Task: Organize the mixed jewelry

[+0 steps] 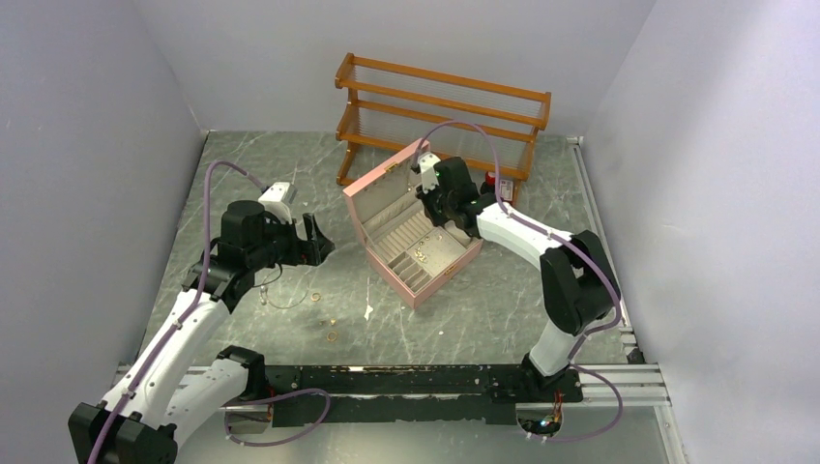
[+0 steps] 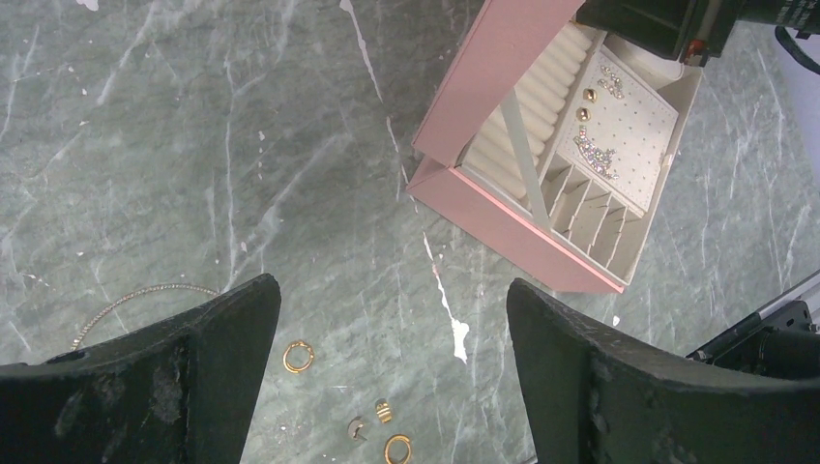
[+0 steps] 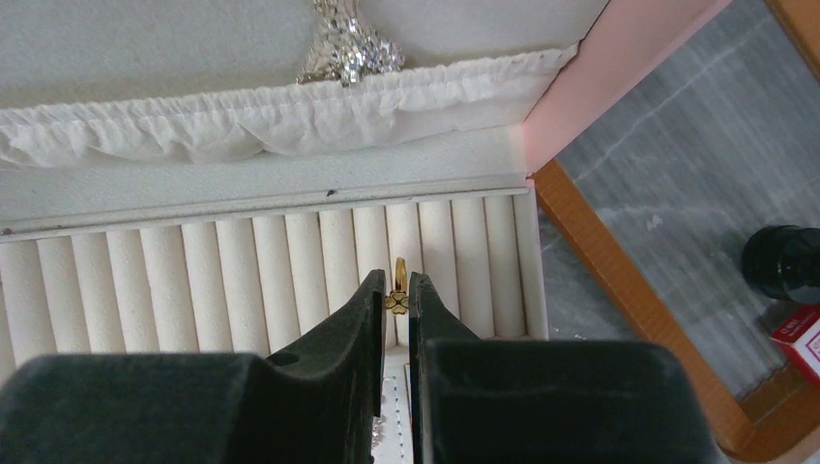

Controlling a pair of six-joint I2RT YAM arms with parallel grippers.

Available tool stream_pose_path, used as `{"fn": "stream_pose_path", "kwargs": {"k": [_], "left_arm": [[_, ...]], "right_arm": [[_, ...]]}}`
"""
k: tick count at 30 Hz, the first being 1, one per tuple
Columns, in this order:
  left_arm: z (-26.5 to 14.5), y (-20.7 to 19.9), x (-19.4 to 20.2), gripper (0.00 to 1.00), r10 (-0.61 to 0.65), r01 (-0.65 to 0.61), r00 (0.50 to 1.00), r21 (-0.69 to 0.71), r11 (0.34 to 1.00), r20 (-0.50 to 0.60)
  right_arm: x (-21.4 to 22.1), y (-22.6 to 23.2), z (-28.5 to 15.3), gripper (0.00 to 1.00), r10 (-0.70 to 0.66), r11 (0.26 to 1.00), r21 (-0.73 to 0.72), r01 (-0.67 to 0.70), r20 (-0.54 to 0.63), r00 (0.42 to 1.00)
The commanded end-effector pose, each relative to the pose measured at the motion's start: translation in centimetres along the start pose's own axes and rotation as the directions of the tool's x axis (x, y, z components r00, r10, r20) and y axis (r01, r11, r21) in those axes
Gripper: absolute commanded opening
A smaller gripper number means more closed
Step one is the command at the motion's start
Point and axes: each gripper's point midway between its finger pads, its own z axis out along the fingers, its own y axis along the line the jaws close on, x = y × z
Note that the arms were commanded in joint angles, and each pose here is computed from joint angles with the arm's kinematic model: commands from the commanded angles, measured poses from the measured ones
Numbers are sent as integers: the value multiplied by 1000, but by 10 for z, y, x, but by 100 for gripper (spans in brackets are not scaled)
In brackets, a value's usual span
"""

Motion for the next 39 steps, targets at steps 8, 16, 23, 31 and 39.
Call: {"fn": "stream_pose_path", "kwargs": {"k": [8, 16, 23, 31, 39], "left_arm": [[0, 0, -3, 91, 14, -14, 1000, -5, 1000, 15], [0, 1, -3, 91, 14, -14, 1000, -6, 1000, 17], [-1, 0, -3, 91, 15, -15, 1000, -4, 1000, 19], [-1, 0, -3, 91, 15, -15, 1000, -3, 1000, 20], [-1, 0, -3, 90, 15, -15, 1000, -5, 1000, 21]], "right_arm": [[19, -3, 14, 0, 3, 1000, -17, -4, -31, 1000], [25, 1, 17, 0, 1, 998, -61, -5, -64, 998], [22, 4, 16, 0, 11, 997, -82, -16, -63, 998], [14, 9, 10, 0, 33, 992, -122, -38, -42, 999], [13, 5, 9, 0, 61, 991, -115, -66, -47, 997]]}}
